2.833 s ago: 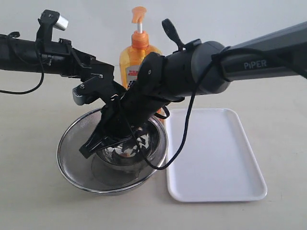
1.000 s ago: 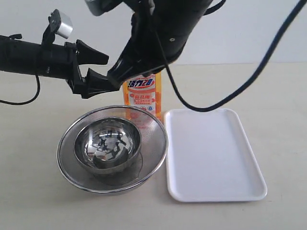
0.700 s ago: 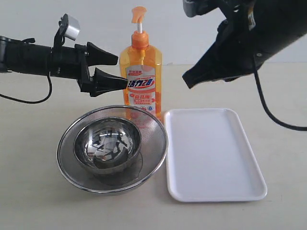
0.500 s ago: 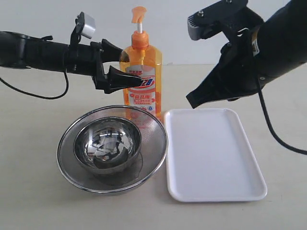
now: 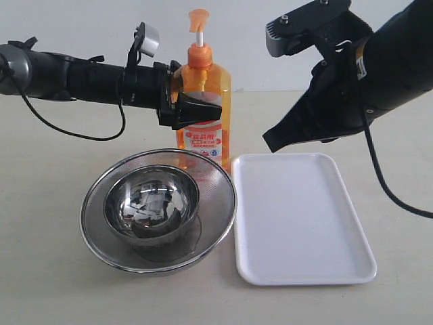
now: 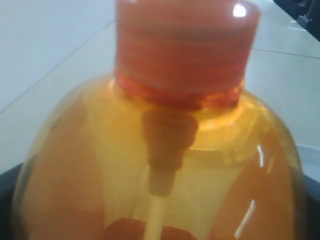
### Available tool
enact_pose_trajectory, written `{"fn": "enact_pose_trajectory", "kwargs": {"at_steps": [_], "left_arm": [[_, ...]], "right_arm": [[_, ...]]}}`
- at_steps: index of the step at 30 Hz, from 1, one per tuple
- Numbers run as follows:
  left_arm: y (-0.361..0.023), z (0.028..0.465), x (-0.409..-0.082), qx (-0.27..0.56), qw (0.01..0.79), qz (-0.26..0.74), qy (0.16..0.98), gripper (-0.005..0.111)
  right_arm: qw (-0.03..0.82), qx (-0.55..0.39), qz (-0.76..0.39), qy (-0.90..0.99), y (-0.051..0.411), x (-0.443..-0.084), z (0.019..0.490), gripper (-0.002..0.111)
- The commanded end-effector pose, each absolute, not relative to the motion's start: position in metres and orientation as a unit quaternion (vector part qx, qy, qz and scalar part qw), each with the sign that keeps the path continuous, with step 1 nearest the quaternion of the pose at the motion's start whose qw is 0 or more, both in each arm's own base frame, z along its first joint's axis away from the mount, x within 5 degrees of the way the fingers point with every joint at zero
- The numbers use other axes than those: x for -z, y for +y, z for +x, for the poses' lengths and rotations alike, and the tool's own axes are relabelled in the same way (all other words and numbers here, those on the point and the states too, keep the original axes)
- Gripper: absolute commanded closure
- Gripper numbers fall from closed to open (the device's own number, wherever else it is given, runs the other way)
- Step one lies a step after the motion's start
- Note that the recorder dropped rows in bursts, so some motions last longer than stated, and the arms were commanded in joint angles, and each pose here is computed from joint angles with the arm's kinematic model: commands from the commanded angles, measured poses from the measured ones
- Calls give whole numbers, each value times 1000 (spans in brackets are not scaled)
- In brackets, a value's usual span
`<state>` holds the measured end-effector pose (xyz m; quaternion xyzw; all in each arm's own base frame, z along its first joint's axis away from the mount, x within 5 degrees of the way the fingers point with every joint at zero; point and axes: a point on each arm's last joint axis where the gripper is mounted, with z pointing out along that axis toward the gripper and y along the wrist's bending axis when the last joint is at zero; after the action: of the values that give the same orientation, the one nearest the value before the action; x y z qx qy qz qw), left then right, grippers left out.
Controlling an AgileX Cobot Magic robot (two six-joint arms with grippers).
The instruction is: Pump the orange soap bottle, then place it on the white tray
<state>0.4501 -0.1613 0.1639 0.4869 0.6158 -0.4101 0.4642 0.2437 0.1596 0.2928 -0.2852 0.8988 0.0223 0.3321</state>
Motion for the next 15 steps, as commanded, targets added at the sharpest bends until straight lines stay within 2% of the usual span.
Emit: {"fn": "enact_pose_trajectory", "kwargs": {"at_steps": [1,3,15], "left_arm": [[-164,449,-161,433,449,473,622,71],[-163,449,-160,433,447,474,623,100],[-164,447,-163,455,443,468,615,100]], "right_arm": [[339,-22,-285,896,158,-294,243,108],[339,-22,-285,896,158,-294,243,108],[337,-22,-284,897,158,-294,243,108]]}}
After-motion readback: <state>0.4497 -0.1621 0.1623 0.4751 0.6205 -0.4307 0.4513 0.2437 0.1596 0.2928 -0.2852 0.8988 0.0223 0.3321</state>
